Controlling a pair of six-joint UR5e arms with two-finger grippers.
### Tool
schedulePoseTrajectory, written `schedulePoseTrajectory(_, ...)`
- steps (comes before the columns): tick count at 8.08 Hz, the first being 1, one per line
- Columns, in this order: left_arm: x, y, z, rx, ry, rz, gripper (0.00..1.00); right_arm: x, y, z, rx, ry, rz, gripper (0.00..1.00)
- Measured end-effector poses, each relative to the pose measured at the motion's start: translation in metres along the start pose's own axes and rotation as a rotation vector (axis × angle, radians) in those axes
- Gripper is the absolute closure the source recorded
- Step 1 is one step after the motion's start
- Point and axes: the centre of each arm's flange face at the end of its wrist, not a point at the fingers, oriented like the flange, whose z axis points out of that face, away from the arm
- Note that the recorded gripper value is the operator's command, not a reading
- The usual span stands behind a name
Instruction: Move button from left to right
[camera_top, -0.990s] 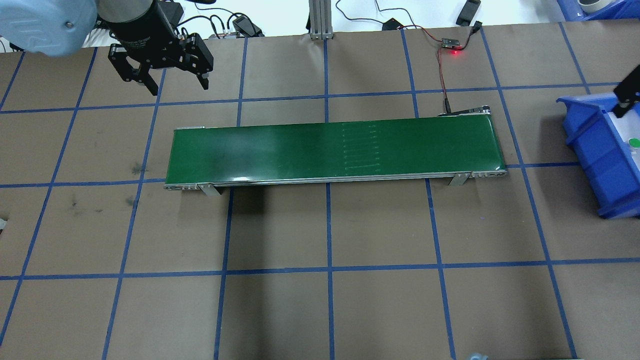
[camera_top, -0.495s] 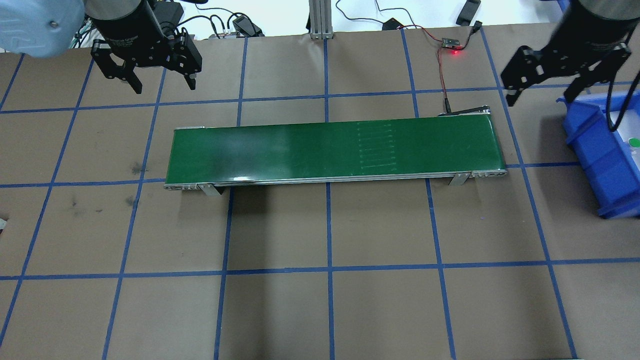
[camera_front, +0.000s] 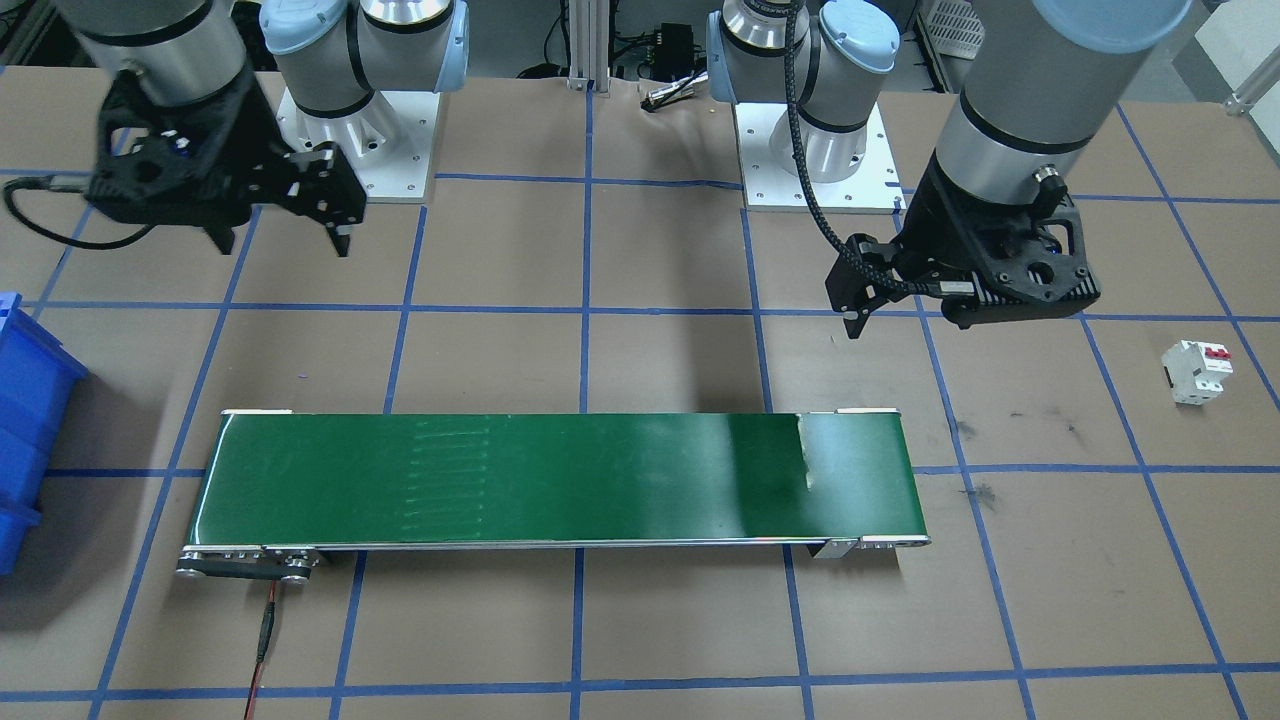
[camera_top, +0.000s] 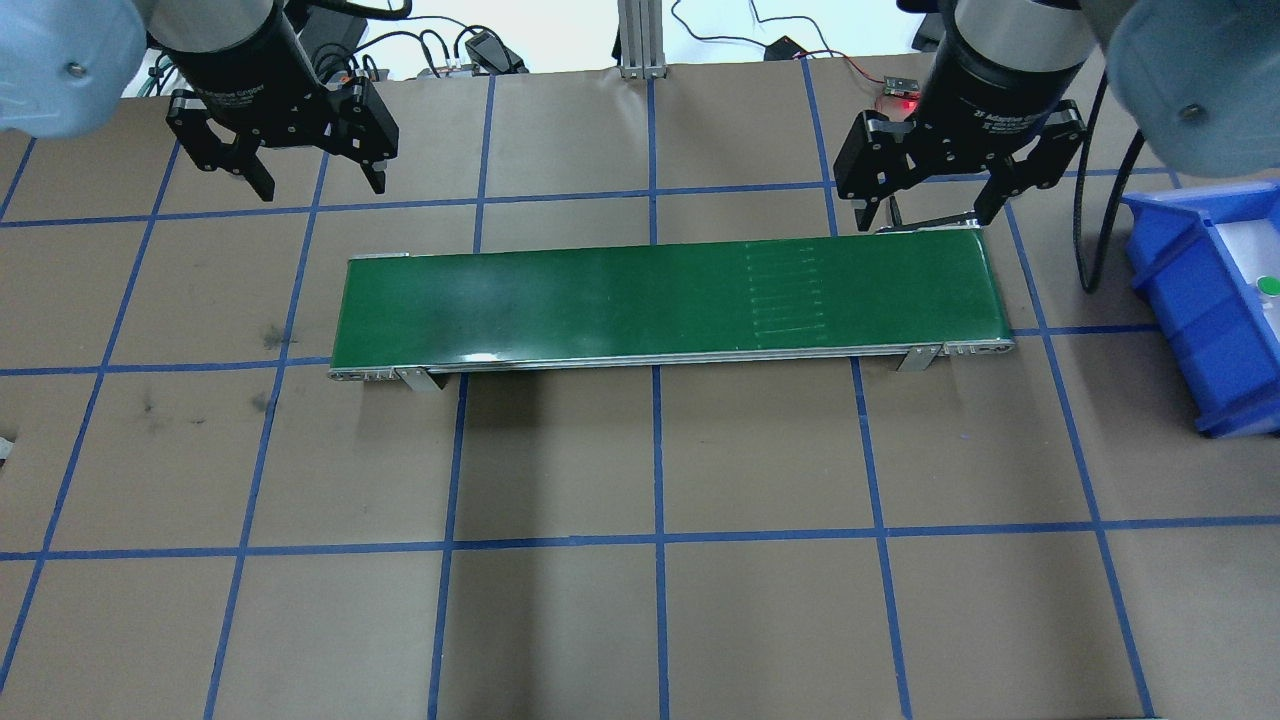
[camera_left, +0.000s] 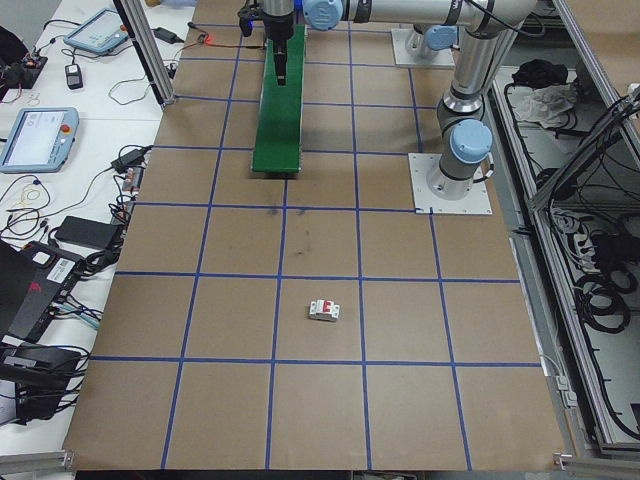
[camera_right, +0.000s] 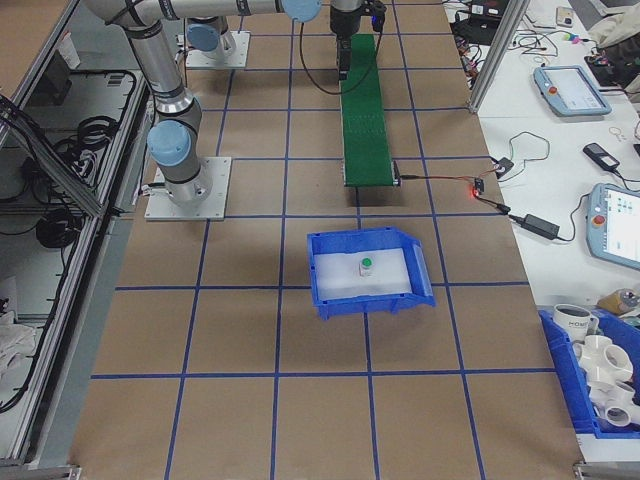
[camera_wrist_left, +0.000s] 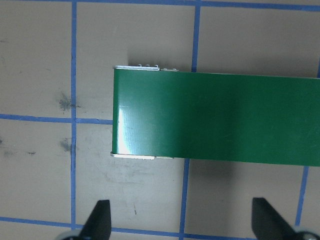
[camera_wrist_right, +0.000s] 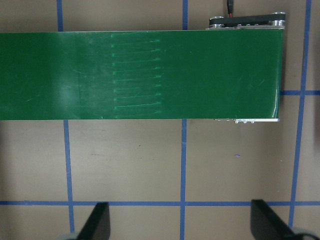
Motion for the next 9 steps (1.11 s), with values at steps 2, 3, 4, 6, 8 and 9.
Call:
schedulePoseTrajectory(2,0.001,0.009,0.005,-0.013,0.001,0.002,0.00,-0.006,0.001,0.000,0.005,-0.003,-0.010,0.00)
schedulePoseTrajectory(3,0.001,0.015,0.009,-0.018,0.001,0.005,0.00,-0.006,0.001,0.000,0.006,0.001,-0.021,0.00)
schedulePoseTrajectory(4,0.001,0.019,0.012,-0.020,0.000,0.006,0.00,-0.006,0.001,0.001,0.006,0.002,-0.029,0.00)
schedulePoseTrajectory(6,0.001,0.018,0.013,-0.005,0.002,0.003,0.00,-0.006,-0.001,0.002,0.013,0.003,-0.035,0.00)
schedulePoseTrajectory(8,0.004,0.014,0.014,-0.003,0.056,0.000,0.00,-0.006,-0.002,0.000,0.023,0.004,-0.036,0.00)
schedulePoseTrajectory(9,0.004,0.012,0.015,-0.005,0.073,0.002,0.00,-0.006,-0.002,0.000,0.027,0.004,-0.036,0.00)
